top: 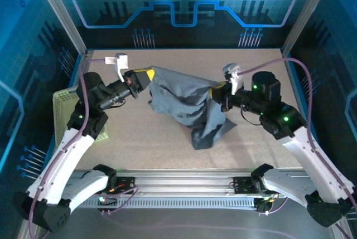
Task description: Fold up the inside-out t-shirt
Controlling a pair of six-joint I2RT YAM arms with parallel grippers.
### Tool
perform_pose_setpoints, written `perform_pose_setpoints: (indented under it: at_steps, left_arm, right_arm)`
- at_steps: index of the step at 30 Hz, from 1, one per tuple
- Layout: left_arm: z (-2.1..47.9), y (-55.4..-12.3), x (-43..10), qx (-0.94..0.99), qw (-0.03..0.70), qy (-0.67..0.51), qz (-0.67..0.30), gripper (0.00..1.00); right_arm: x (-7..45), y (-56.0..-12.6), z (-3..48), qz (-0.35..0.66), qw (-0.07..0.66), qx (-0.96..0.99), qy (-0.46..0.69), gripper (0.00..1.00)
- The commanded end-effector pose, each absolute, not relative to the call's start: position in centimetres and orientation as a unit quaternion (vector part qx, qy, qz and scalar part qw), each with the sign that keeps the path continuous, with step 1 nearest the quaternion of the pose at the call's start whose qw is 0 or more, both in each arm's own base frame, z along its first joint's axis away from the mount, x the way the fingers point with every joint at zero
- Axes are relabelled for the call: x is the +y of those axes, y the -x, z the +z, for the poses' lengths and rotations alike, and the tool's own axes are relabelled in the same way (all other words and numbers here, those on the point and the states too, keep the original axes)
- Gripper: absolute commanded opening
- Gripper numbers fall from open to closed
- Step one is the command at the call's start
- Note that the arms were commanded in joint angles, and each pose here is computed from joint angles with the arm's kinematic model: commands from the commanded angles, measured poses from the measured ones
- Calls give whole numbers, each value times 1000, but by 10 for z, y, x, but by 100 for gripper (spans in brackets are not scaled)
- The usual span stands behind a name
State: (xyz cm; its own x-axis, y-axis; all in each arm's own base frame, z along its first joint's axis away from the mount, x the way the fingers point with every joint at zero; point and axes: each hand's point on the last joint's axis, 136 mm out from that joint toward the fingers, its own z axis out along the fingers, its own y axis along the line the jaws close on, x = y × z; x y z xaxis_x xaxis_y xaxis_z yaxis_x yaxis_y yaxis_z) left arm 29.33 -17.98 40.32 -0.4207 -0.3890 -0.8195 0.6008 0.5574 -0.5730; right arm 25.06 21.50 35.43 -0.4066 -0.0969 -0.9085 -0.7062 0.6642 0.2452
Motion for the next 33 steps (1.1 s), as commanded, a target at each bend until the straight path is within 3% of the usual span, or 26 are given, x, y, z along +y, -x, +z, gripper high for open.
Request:
perform_pose_setpoints:
  at_steps: [1, 7, 10, 13, 15, 17, 20, 23, 28, 33]
  left_arm:
    - [297, -340, -157, 819, 453, 24, -352, 0]
    - [184, -361, -144, 904, 331, 79, -260, 0]
    - [179, -361, -153, 898, 324, 76, -289, 0]
    - [171, -360, -148, 904, 320, 83, -272, 0]
    - [159, -362, -139, 916, 308, 93, -240, 0]
    - [148, -363, -139, 925, 291, 90, -228, 0]
    - [144, -365, -143, 926, 280, 90, -235, 0]
    - [153, -366, -152, 917, 287, 85, -264, 0]
    - [165, -368, -155, 910, 299, 80, -277, 0]
    - [168, -367, -156, 908, 301, 79, -280, 0]
  right_arm:
    - [231, -275, 273, 326, 369, 833, 251, 0]
    - [210, -339, 162, 208, 268, 927, 163, 0]
    - [206, -351, 147, 179, 253, 938, 153, 0]
    - [199, -359, 137, 150, 244, 948, 140, 11]
    - [196, -363, 128, 132, 233, 954, 133, 13]
    - [197, -366, 123, 123, 229, 956, 132, 19]
    - [189, -369, 131, 67, 253, 956, 130, 42]
    - [192, -362, 160, 30, 293, 944, 149, 53]
    - [239, -332, 189, 109, 300, 932, 174, 56]
    - [274, -325, 169, 126, 269, 939, 173, 53]
